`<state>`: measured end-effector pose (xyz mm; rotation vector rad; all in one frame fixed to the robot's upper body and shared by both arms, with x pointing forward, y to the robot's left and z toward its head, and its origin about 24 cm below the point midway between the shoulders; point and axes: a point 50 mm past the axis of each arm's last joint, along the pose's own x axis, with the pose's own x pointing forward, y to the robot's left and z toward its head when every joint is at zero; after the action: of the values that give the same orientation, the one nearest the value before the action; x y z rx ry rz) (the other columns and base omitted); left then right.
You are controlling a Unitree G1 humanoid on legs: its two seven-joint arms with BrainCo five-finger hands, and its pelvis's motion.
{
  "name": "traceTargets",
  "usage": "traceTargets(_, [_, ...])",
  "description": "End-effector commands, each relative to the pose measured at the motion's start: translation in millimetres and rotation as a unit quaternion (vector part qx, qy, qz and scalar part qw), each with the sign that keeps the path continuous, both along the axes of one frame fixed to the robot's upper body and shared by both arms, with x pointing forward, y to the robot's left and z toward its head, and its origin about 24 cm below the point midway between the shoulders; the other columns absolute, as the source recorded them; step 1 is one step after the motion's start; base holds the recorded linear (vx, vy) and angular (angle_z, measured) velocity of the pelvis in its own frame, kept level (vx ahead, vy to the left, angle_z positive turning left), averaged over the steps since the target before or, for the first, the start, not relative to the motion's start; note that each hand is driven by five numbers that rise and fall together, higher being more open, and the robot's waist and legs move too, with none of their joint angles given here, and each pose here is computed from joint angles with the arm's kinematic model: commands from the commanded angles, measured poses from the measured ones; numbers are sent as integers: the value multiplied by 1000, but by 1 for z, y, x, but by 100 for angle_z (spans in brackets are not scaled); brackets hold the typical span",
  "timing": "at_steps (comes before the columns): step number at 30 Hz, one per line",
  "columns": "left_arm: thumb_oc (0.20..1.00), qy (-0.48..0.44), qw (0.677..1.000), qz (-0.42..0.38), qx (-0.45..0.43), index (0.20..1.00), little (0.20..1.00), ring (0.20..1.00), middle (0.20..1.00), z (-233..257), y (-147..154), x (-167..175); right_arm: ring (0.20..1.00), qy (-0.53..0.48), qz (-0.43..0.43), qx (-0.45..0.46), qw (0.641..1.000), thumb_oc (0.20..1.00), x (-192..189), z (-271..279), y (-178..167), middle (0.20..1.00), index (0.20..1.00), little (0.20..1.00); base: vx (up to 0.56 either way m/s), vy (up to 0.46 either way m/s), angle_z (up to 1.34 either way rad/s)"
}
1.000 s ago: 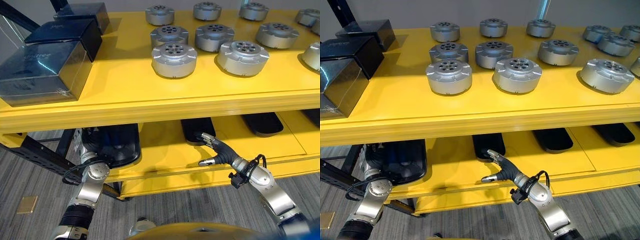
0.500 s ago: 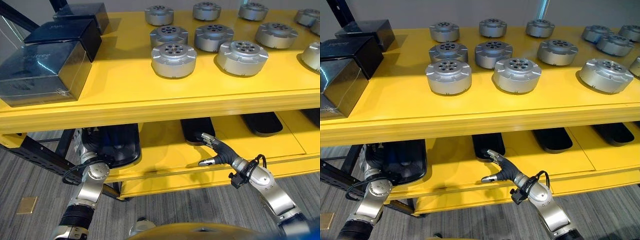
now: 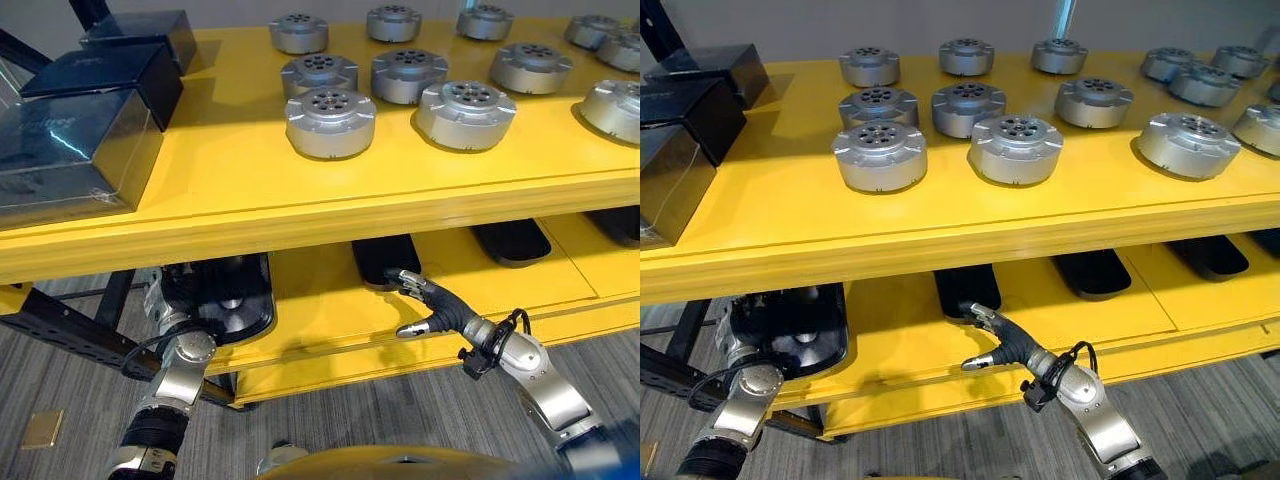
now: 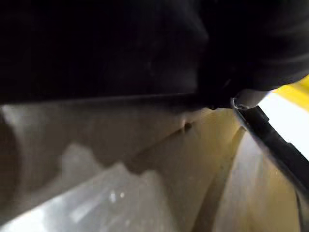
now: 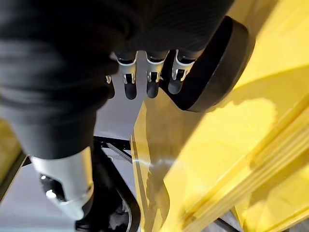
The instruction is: Move parts from the plastic box to the shelf.
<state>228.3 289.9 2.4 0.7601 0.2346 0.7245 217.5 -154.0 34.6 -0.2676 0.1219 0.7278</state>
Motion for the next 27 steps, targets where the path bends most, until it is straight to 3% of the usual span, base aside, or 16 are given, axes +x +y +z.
traceTargets(1, [200,-83,995,1,52,200,200,200,200,38,7,28,1000,-102,16,64,993,1000,9,47,7,1000,1000,1000,63,77,-12])
traceTargets(9, [200,-56,996,39,57,200,200,200,200,29,19,23,1000,-228,-91,90,965,1000,8,90,-19,1000,1000,1000,7,87,-15])
traceTargets(16, [200,-38,993,92,60,200,200,200,200,23,29,19,1000,-226,-86,63,968,1000,6,91,-26,1000,1000,1000,8,63,-7])
traceTargets(27, [200,-84,976,189,63,200,200,200,200,57,52,42,1000,-279,-88,46,955,1000,15,114,-24,1000,1000,1000,-149,22,-3])
